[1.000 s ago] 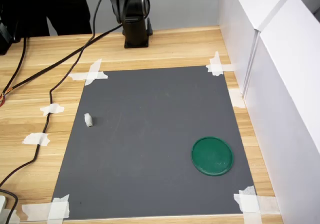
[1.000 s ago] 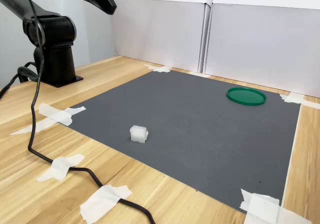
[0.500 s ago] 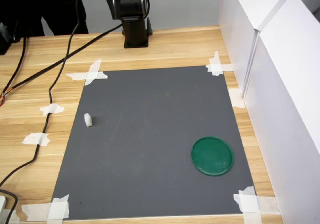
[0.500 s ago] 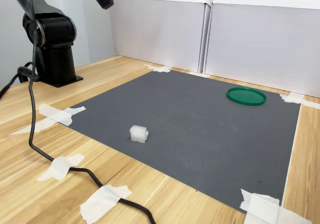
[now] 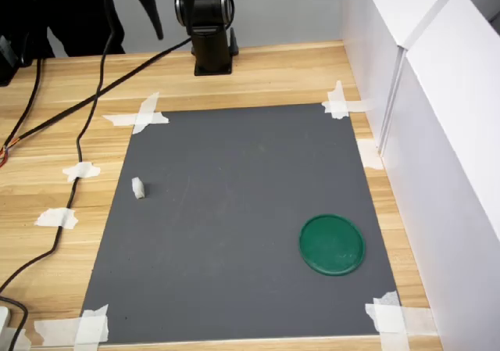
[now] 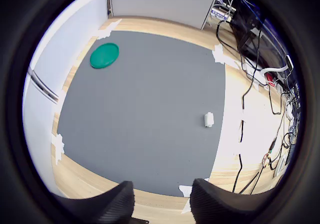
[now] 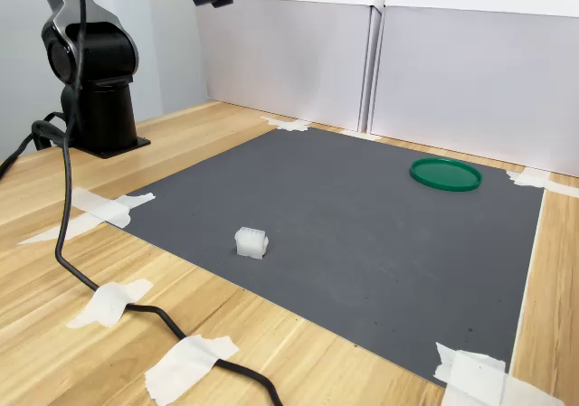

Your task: Grasp a white terminal and put it on the green lid.

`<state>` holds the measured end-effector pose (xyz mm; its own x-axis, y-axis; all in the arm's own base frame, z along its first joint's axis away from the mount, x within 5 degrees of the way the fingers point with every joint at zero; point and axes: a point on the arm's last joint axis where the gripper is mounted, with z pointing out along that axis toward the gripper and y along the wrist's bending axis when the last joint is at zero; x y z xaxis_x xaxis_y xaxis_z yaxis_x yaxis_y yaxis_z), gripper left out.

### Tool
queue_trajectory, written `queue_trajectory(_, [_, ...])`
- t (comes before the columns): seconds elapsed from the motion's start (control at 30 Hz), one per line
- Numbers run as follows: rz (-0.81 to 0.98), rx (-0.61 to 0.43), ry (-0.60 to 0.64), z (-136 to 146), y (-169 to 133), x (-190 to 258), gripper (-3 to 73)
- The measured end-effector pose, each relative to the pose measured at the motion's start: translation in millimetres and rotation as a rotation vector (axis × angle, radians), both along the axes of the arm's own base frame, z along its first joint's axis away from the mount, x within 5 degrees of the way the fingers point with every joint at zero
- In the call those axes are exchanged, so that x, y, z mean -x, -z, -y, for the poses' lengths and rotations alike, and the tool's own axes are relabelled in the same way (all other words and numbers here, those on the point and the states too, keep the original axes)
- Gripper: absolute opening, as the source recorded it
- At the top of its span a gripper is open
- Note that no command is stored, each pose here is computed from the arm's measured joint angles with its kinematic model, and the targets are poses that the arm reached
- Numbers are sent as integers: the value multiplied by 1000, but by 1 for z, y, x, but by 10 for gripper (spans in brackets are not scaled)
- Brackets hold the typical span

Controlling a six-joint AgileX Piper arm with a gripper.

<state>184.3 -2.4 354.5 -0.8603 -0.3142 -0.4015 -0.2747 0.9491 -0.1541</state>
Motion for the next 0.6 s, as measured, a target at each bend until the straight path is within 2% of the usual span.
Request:
queue_trajectory(0.17, [-73, 43, -39, 2, 13, -16, 574])
queue_trajectory(0.4, [-149, 67, -89, 7, 33, -38, 582])
queue_trajectory(0.6, [-153, 65, -62, 32, 48, -57, 582])
